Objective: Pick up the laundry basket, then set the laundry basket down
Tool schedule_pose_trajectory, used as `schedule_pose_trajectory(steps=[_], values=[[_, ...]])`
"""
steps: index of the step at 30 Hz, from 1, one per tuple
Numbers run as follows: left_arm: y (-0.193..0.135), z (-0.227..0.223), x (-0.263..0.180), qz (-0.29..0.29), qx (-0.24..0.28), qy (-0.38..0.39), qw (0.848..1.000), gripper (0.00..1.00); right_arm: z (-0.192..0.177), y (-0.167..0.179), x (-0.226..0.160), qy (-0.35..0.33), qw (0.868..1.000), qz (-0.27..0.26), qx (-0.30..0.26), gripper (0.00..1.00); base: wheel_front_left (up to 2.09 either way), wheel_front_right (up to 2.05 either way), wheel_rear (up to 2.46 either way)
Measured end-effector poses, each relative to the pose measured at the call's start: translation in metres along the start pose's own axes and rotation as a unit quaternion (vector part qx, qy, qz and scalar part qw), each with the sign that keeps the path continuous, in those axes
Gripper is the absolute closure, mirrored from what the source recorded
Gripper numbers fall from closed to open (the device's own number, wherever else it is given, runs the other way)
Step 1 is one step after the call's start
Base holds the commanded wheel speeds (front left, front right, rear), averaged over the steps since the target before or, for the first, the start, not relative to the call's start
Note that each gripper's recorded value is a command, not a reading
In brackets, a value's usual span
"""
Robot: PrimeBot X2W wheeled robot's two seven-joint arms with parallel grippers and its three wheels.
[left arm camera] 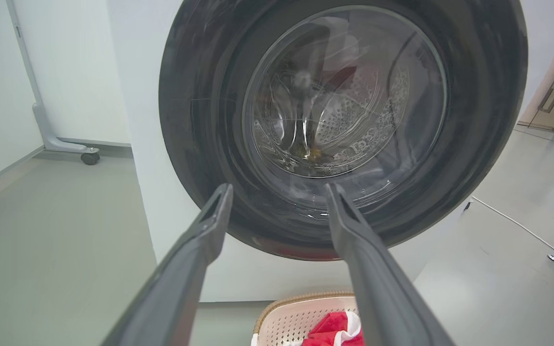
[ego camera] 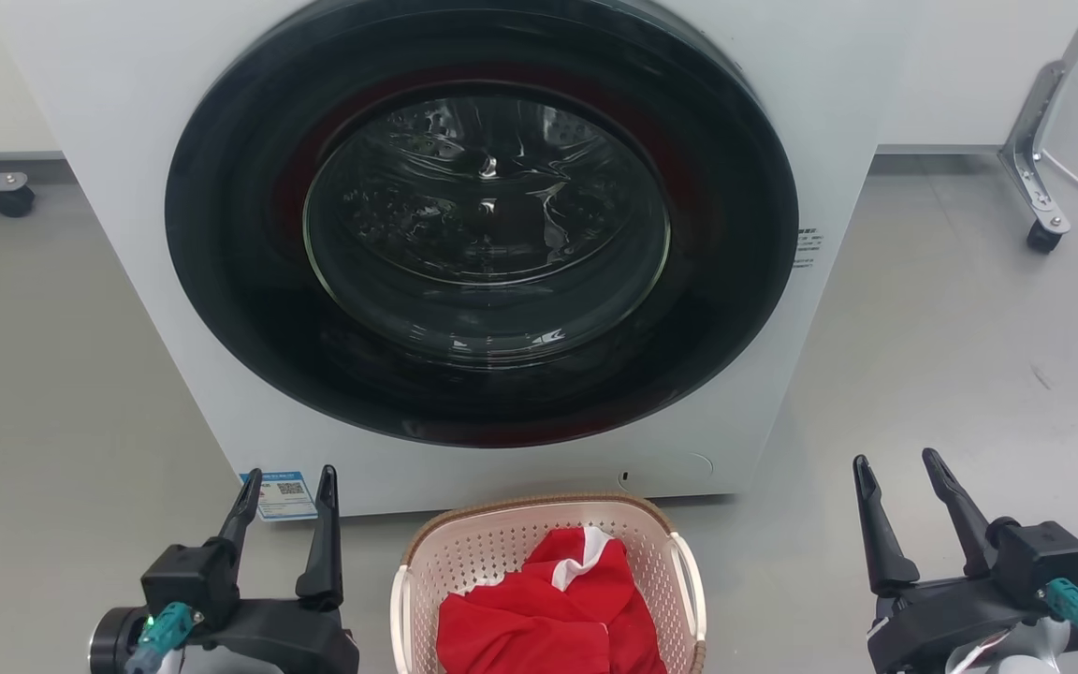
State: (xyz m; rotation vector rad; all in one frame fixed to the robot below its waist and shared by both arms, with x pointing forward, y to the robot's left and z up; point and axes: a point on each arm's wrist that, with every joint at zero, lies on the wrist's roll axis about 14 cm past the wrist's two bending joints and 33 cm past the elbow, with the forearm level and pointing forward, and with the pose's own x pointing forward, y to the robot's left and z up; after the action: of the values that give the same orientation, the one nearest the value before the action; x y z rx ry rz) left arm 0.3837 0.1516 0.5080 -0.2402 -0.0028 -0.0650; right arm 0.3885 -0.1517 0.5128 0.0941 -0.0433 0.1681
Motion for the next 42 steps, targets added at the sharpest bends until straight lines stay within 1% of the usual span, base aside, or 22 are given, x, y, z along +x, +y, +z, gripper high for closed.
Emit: schedule_pose_trajectory(steps=[4, 6, 14, 42], values=[[-0.001, 0.000, -0.001, -0.002, 0.025, -0.002, 1.000, 0.00, 0.003, 0.003, 0.000, -0.009, 1.000, 0.008, -0.029, 0.00, 0.00, 0.00, 0.00], [0.000, 0.001, -0.001, -0.003, 0.029, -0.003, 1.000, 0.00, 0.004, 0.003, 0.001, -0.010, 0.999, 0.010, -0.037, 0.00, 0.00, 0.00, 0.00], [0.002, -0.001, -0.001, 0.002, 0.029, 0.004, 1.000, 0.00, 0.004, 0.001, 0.002, -0.010, 0.999, 0.007, -0.038, 0.00, 0.00, 0.00, 0.00], [0.005, -0.012, 0.001, 0.013, 0.023, 0.028, 0.999, 0.00, -0.012, -0.003, 0.003, 0.014, 1.000, 0.000, -0.027, 0.00, 0.00, 0.00, 0.00]])
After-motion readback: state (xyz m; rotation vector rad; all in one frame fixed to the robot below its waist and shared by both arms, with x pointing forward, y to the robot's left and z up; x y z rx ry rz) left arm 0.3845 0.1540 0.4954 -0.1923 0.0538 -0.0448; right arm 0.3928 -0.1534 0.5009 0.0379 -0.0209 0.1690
